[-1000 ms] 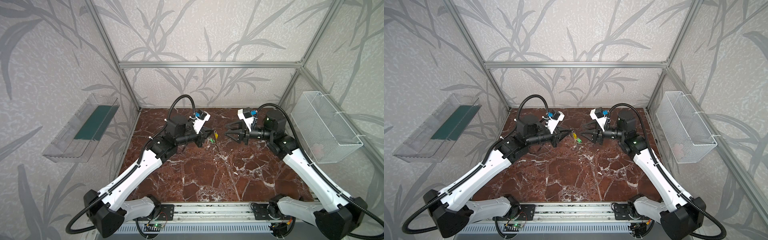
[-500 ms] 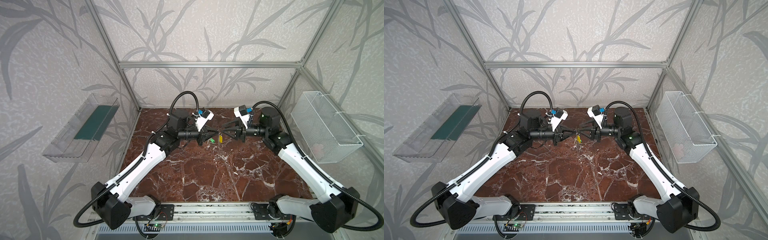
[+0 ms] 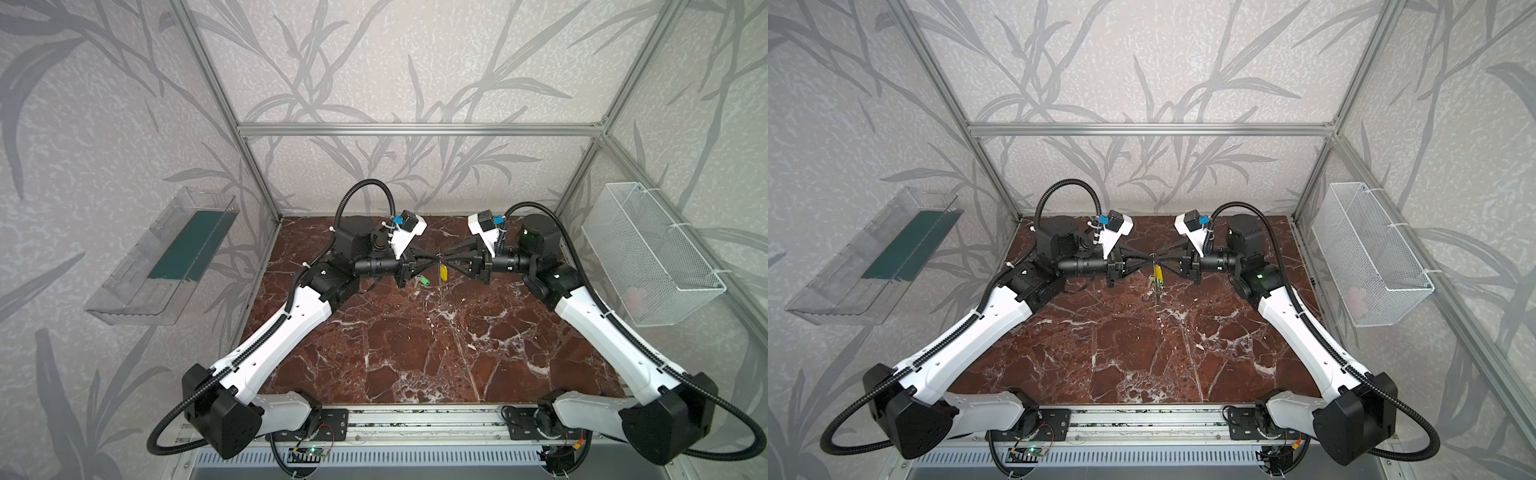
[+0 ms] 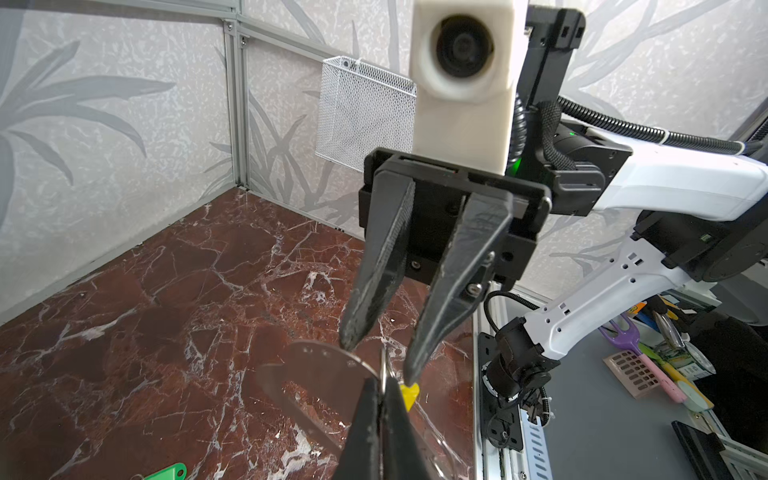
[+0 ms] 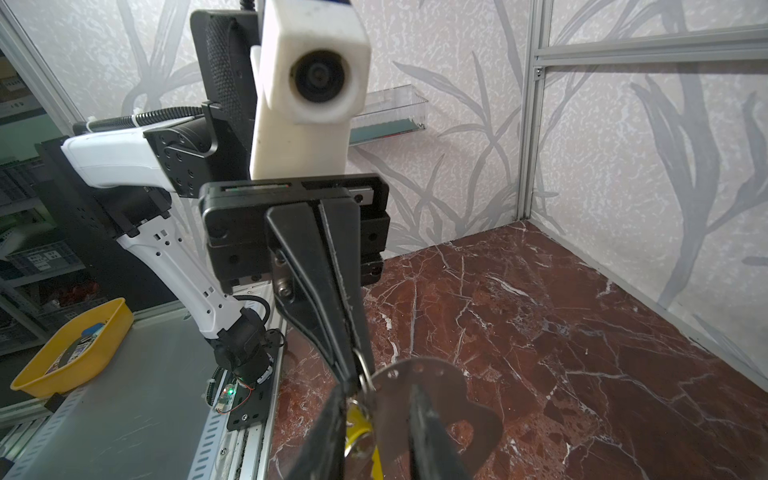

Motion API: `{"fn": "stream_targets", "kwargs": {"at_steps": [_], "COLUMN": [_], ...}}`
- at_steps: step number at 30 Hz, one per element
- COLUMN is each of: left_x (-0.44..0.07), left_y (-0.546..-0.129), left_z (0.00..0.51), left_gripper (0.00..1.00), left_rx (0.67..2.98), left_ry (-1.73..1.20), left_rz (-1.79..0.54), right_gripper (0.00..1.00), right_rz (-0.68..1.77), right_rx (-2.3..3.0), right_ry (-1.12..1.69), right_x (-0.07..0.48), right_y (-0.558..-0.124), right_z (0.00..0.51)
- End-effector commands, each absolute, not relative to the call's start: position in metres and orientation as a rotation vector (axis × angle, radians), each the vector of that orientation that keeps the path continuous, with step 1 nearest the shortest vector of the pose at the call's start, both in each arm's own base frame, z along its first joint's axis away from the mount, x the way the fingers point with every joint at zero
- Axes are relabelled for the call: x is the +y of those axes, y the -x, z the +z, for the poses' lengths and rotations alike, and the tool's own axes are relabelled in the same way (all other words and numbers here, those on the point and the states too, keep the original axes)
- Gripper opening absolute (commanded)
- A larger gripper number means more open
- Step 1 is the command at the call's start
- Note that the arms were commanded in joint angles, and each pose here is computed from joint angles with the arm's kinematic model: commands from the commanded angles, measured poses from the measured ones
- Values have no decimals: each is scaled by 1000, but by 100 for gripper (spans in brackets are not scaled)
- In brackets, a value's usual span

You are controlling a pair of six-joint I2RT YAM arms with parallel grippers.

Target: Put the keys on the keyring

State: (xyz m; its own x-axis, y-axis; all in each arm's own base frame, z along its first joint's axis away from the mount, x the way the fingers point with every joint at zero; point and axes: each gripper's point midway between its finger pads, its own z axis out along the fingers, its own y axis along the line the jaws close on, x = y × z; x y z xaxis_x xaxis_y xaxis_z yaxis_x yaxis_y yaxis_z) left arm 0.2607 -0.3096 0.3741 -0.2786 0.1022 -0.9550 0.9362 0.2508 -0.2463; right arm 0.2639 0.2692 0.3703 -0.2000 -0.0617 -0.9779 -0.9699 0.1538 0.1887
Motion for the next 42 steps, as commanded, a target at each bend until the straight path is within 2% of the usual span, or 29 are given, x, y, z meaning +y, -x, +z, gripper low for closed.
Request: {"fn": "stream_targets", "kwargs": {"at_steps": [1,7,16,23,24,26,27,31,35,42], "left_x": [-311,-312,-315,-312,-311,-303,-300,-282,-262,-241], "left_y": [-261,-262,-265,-273,-276,-283,-286,-291,-292,-297], "left_z": [381,380,376,368,365,357,354,346,347,354], "left_gripper": [0,0,0,0,2,19,23,33,37,38], "left_rx": [1561,1566,1573,1630,1652,1712,1738,1819,1868,1945], "left_ry": [-996,-993,-980,-940,-925,-875,-851,-762,-704,-719], "left_rz": [-1164,-1172,-1194,-1153,-1133,-1069,-1040,-927,-793,-447], "right_gripper": [24,17,0,0,0,0,0,0,0,0], "right_rz": [1225,1242,1257,1194,1165,1094,1064,968,913,853], "right_rx": [1451,1442,1433,1490,1513,1580,1607,1701,1746,1801], "right_ry": [1061,1066,1083,1048,1034,1006,998,984,1018,1214], "right_x": [270,272,277,275,274,270,269,263,262,265], "right_y": [-263,-262,-260,-270,-274,-284,-288,-301,-307,-306], "right_z": [372,373,374,369,367,361,358,348,339,328]}}
